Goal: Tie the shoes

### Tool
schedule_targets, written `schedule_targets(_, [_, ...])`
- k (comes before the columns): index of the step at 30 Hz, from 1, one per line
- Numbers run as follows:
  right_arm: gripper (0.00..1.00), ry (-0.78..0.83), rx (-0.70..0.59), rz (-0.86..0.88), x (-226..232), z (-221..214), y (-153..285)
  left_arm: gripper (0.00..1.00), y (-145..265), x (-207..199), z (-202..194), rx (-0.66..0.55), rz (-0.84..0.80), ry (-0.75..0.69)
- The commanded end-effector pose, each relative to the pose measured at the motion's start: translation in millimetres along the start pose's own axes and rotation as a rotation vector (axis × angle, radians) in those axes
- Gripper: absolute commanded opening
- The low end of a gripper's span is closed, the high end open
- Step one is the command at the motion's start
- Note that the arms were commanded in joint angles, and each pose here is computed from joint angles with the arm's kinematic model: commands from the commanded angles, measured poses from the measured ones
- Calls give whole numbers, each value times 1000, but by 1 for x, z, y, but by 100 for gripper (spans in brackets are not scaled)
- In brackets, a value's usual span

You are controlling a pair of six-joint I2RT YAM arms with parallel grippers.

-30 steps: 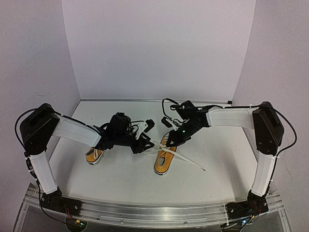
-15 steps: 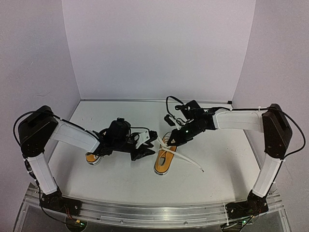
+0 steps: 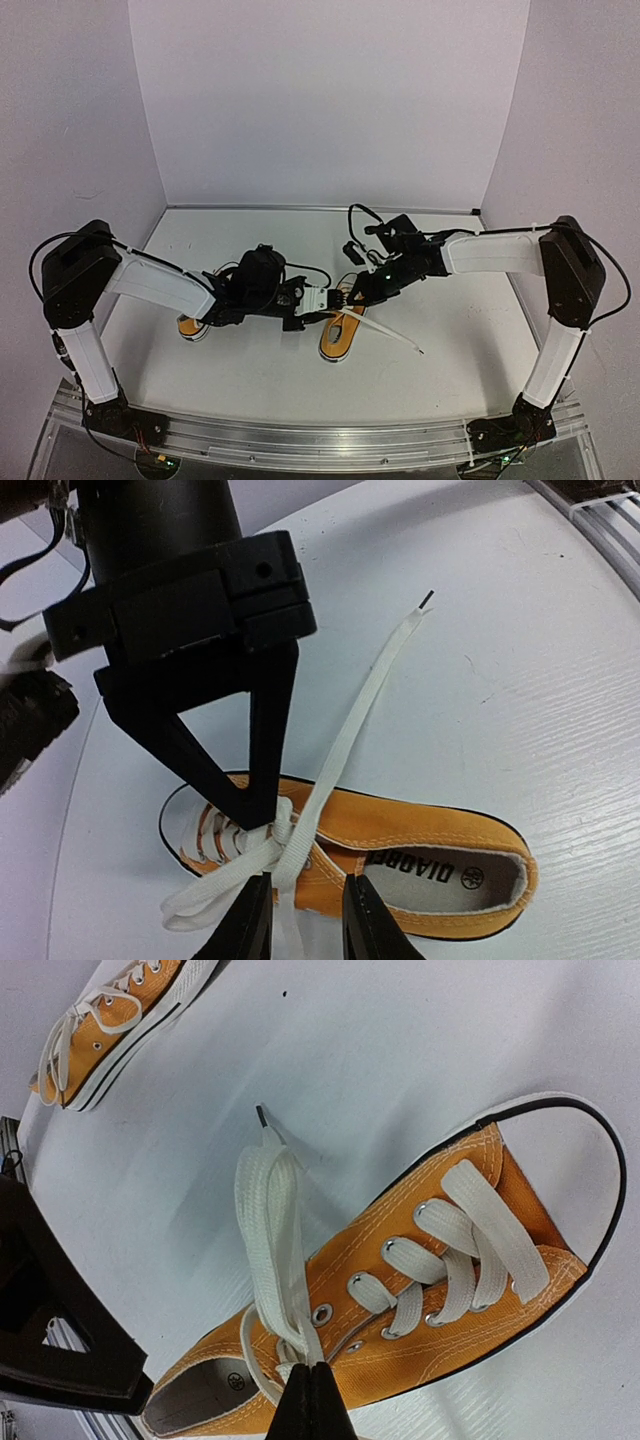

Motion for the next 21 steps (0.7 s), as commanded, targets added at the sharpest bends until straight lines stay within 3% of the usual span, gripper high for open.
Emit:
schedule_targets(1, [0,19,-69,26,10,12,13,26,-9,13,11,-11,41,-93])
schedule_targets(21, [0,22,-100,28,13,16,20,22,-36,13,-3,50,-6,-100])
Point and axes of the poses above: each gripper's point midway between its finger pads, its own y axis back along the fingers, its own x axis along the line the jaws close on, z = x × y, the point moved 7 cm from there along y, back along the fingers, and after that the axes turned 5 degrees about y, right-handed, at the moved point
